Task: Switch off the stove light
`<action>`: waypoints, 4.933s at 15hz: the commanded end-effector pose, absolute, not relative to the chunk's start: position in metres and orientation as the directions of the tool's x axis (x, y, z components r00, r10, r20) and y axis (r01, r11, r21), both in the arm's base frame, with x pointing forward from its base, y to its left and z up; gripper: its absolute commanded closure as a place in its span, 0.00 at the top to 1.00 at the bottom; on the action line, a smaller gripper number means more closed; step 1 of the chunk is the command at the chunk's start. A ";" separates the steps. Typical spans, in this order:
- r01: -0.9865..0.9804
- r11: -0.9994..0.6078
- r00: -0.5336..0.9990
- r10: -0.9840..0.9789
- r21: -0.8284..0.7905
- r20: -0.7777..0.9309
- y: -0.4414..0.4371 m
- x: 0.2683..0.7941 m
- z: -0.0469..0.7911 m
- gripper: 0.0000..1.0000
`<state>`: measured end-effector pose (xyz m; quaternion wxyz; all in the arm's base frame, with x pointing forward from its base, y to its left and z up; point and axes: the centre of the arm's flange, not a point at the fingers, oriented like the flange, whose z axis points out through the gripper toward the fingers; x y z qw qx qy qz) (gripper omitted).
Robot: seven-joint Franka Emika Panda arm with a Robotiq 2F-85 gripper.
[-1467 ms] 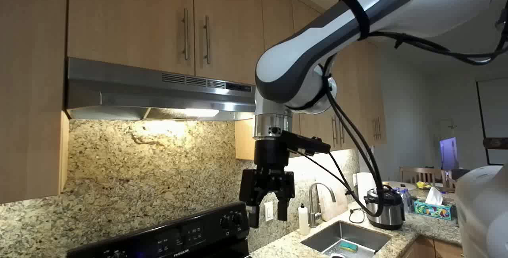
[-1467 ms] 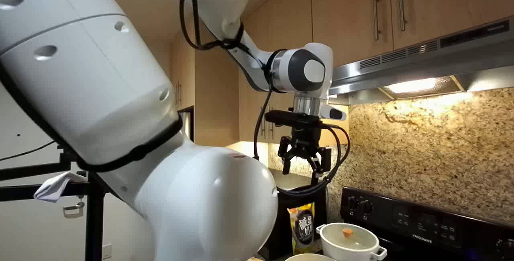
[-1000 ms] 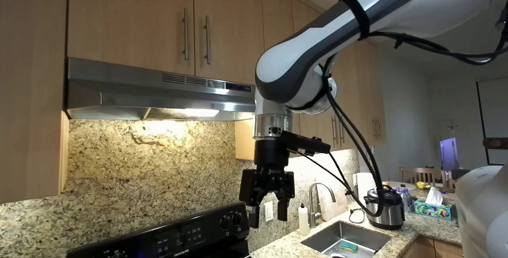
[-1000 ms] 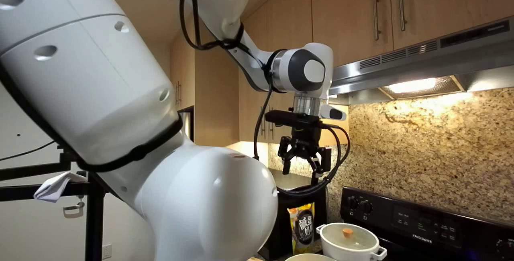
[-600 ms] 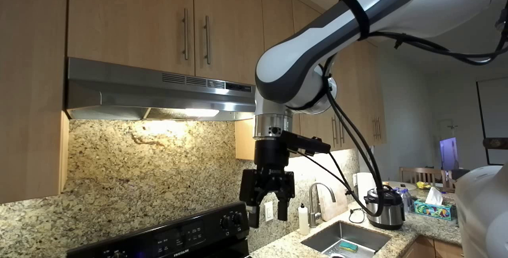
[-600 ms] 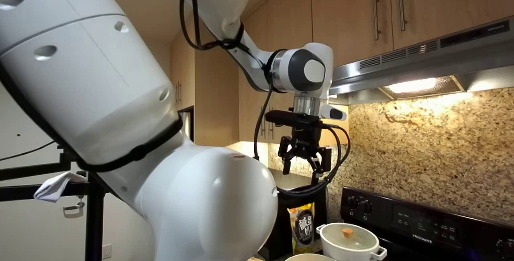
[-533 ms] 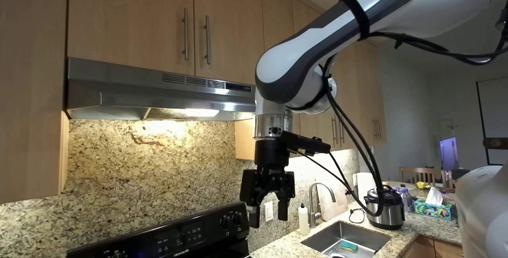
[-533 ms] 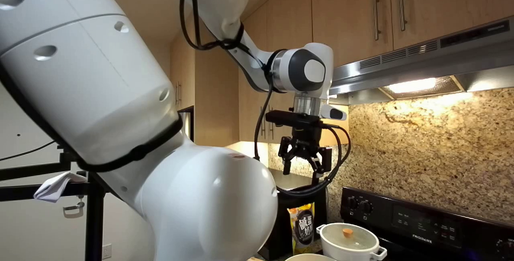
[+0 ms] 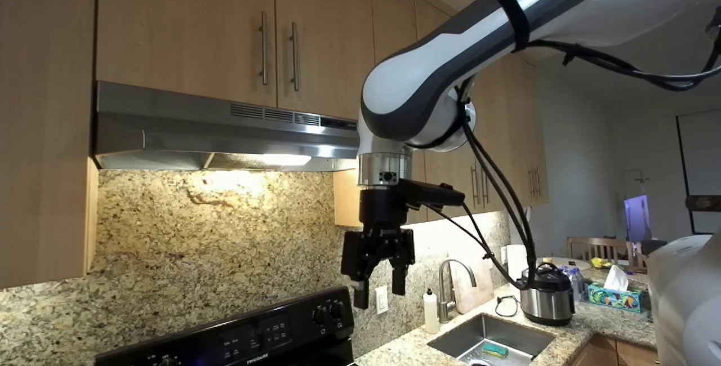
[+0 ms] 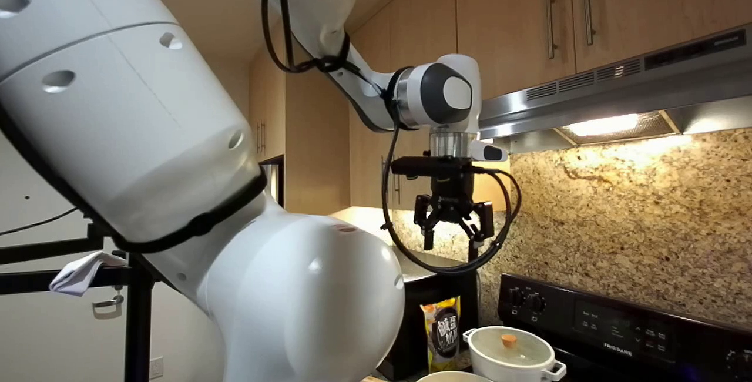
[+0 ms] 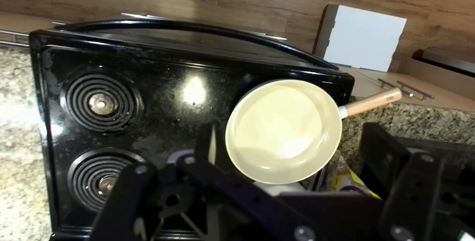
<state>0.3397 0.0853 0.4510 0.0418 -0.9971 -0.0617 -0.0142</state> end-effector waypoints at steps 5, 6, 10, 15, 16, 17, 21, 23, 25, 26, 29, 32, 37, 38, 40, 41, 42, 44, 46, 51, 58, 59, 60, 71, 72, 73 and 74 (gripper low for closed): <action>0.072 -0.996 0.980 0.082 0.061 0.180 0.054 0.356 0.509 1.00; 0.068 -0.995 0.977 0.080 0.070 0.197 0.053 0.360 0.516 1.00; 0.046 -0.994 0.955 0.072 0.096 0.287 0.054 0.380 0.544 1.00; -0.006 -0.993 0.912 0.042 0.115 0.407 0.060 0.400 0.578 1.00; -0.017 -0.993 0.904 0.034 0.116 0.426 0.061 0.403 0.585 1.00; -0.030 -0.993 0.896 0.025 0.117 0.444 0.062 0.405 0.591 1.00; -0.059 -0.992 0.870 0.001 0.107 0.493 0.067 0.406 0.612 1.00; -0.072 -0.992 0.858 -0.010 0.101 0.513 0.071 0.403 0.621 1.00; -0.086 -0.991 0.844 -0.019 0.100 0.536 0.073 0.403 0.629 1.00; -0.102 -0.990 0.826 -0.028 0.100 0.563 0.072 0.405 0.633 1.00; -0.160 -0.982 0.753 -0.054 0.103 0.656 0.069 0.412 0.642 1.00; -0.201 -0.975 0.654 -0.065 0.090 0.754 0.065 0.417 0.654 1.00; -0.172 -0.982 0.672 -0.057 0.082 0.738 0.063 0.412 0.662 1.00; -0.172 -0.982 0.672 -0.056 0.082 0.738 0.063 0.412 0.662 1.00; -0.171 -0.982 0.673 -0.056 0.082 0.738 0.063 0.412 0.662 1.00; -0.171 -0.982 0.672 -0.056 0.082 0.738 0.063 0.412 0.662 1.00; -0.171 -0.982 0.672 -0.056 0.082 0.738 0.063 0.412 0.662 1.00; -0.171 -0.982 0.673 -0.056 0.082 0.738 0.063 0.412 0.662 1.00; -0.179 -0.980 0.666 -0.058 0.085 0.744 0.064 0.415 0.663 1.00; -0.206 -0.973 0.635 -0.056 0.099 0.770 0.058 0.421 0.674 1.00; -0.295 -0.946 0.474 -0.026 0.131 0.880 0.032 0.444 0.712 1.00; -0.299 -0.944 0.456 -0.017 0.135 0.890 0.030 0.448 0.716 1.00; -0.299 -0.944 0.445 -0.007 0.141 0.896 0.027 0.453 0.720 1.00; -0.209 -0.977 0.287 -0.021 0.041 0.958 0.001 0.477 0.756 1.00; -0.197 -0.980 0.282 -0.029 0.028 0.959 -0.004 0.481 0.755 1.00; -0.181 -0.983 0.277 -0.038 0.014 0.960 -0.008 0.484 0.753 1.00; -0.170 -0.985 0.278 -0.044 0.004 0.960 -0.013 0.488 0.751 1.00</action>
